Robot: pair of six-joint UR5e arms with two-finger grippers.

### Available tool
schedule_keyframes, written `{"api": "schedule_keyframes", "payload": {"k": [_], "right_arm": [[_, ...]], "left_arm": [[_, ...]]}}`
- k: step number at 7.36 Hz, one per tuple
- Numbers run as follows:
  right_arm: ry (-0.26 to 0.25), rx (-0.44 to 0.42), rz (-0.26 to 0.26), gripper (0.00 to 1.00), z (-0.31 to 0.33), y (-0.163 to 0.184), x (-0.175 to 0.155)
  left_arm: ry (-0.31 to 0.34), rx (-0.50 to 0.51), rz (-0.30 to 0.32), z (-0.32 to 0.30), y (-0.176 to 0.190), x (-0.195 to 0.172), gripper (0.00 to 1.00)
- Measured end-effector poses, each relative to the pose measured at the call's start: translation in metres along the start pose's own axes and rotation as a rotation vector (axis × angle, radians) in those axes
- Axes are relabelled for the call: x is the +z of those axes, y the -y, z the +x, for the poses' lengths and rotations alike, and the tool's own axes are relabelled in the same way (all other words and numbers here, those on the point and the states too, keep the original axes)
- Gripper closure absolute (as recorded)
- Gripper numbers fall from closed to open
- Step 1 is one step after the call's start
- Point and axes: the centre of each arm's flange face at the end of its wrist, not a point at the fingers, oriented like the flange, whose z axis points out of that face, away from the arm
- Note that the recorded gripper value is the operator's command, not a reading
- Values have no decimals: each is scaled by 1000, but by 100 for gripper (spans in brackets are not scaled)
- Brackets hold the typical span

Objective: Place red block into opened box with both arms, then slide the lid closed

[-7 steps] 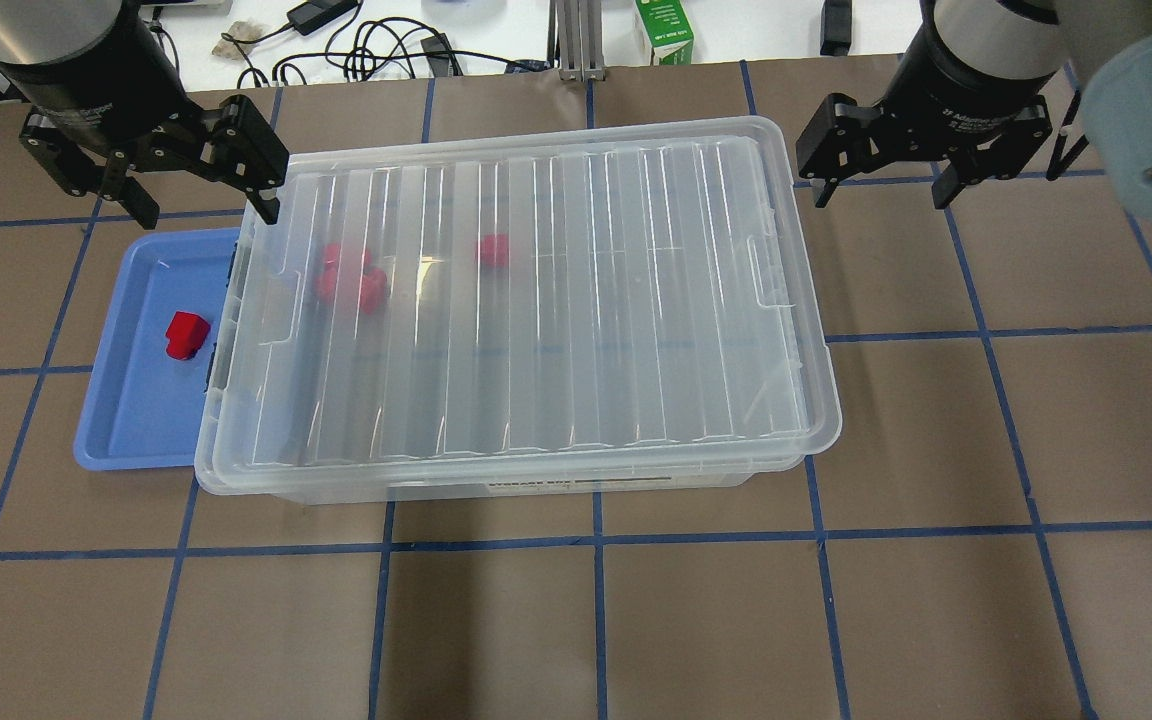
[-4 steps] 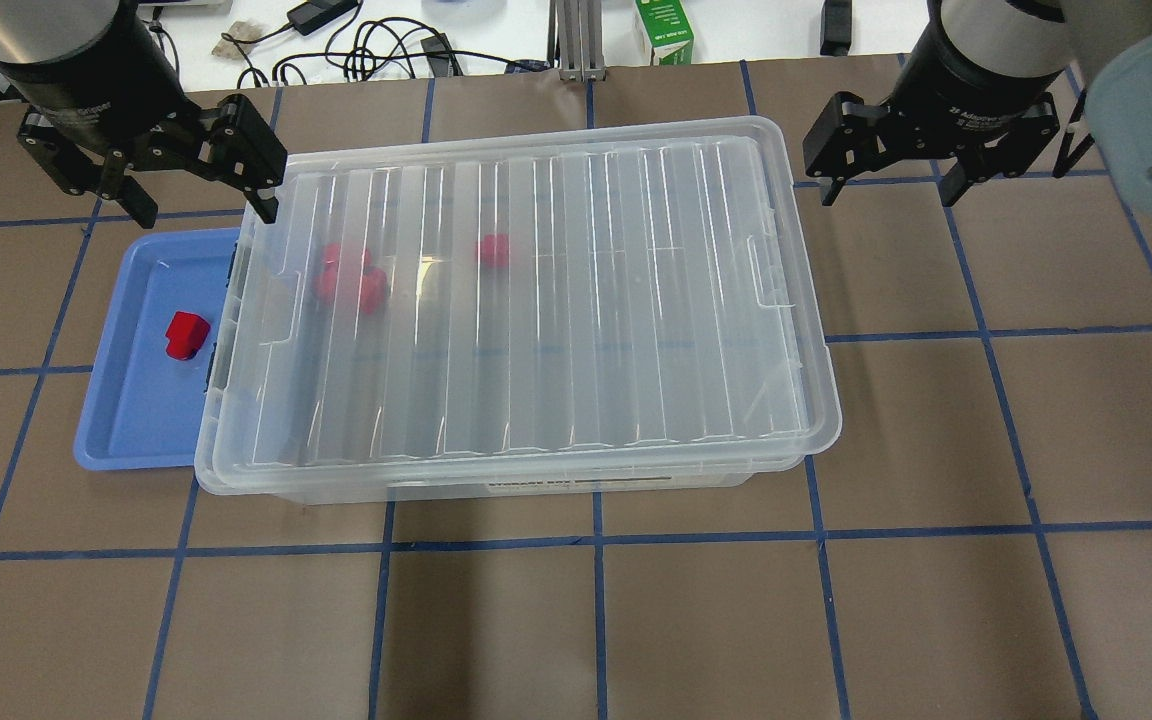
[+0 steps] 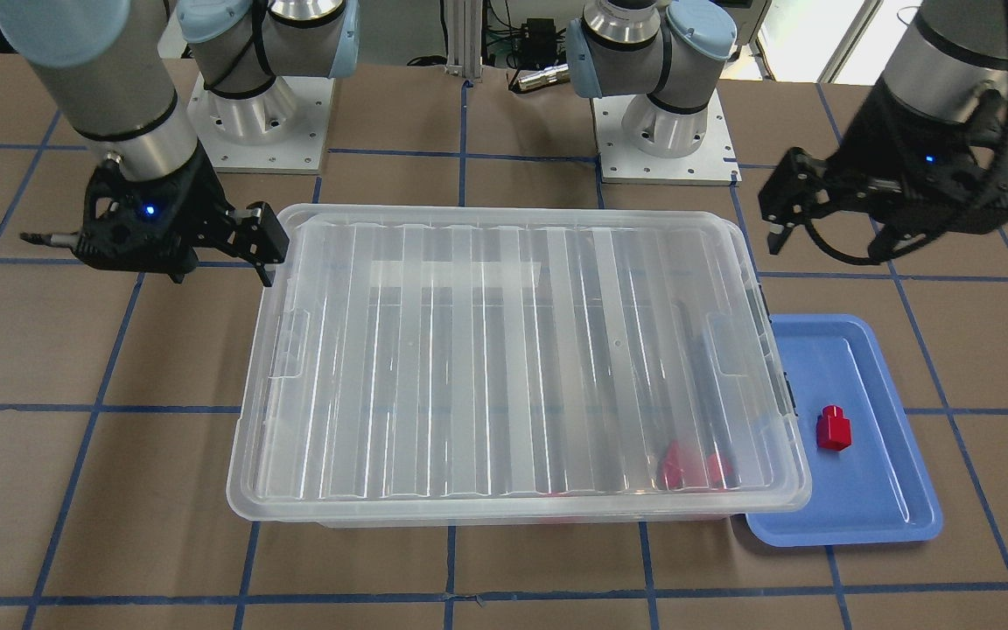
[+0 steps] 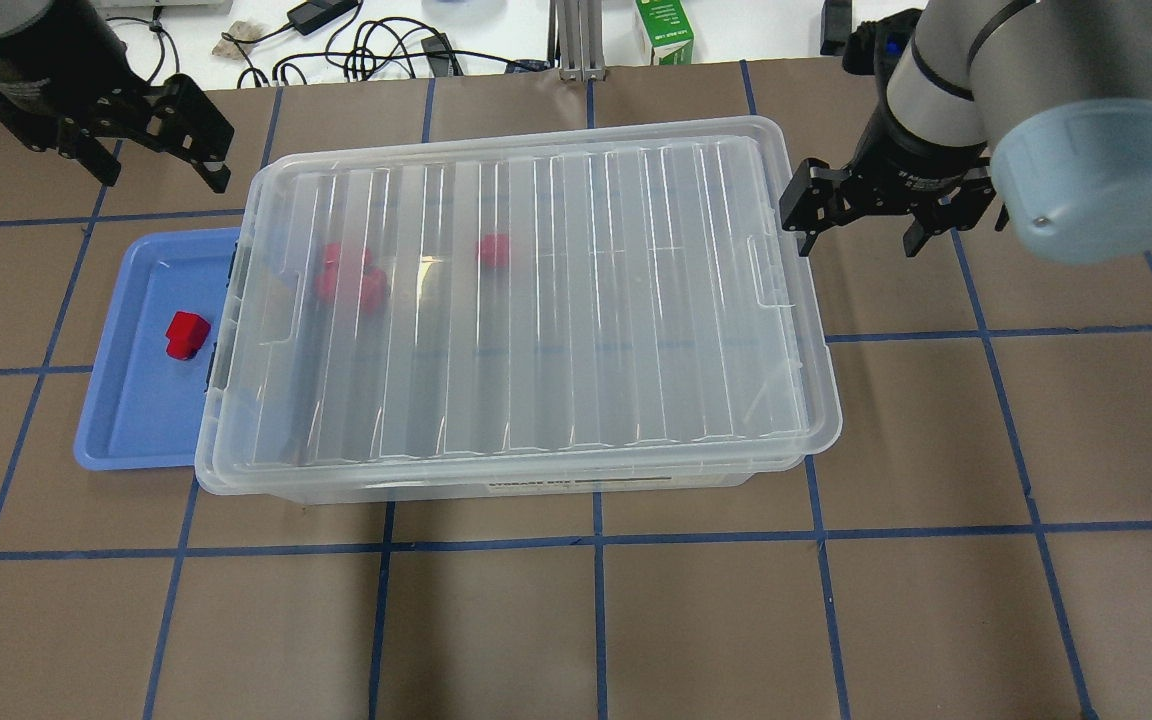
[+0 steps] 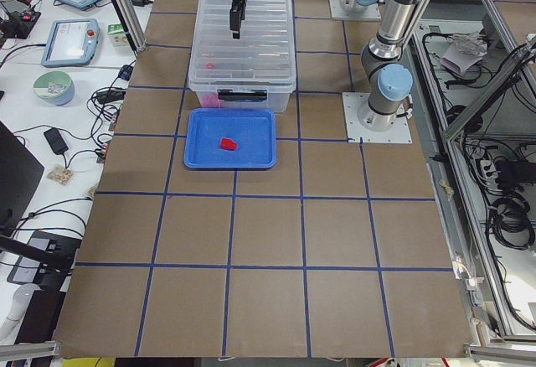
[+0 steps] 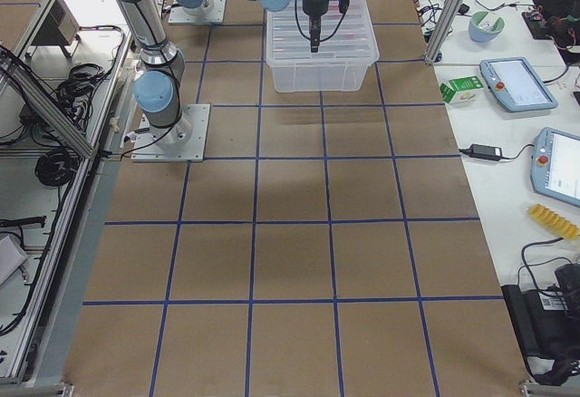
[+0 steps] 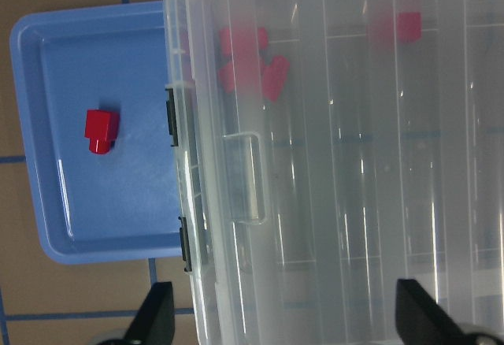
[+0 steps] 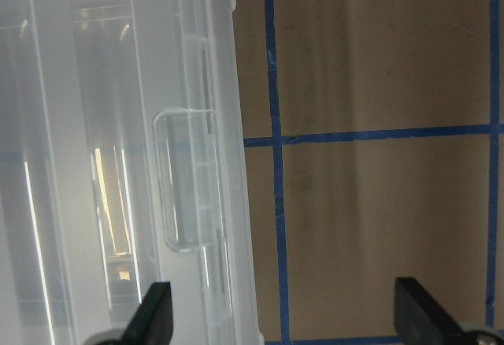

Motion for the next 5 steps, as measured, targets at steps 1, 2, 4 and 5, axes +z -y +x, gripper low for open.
{"api": "schedule_keyframes", "payload": {"k": [1,2,4,5], "right_arm": [[-2,-1,2,0,0,9,27],[-2,-3,6,0,0,14,41],[-1,-8,-4,0,0,18,55],[-7,-10,-9,0,1,19,59]], "left_arm": [[-42,6,-6,-53,4,20,0],[-84,40,-24,-95,6,46,0],[-84,122,-25,-150,14,101,0],[-80,139,-34,-171,18,132,0]]}}
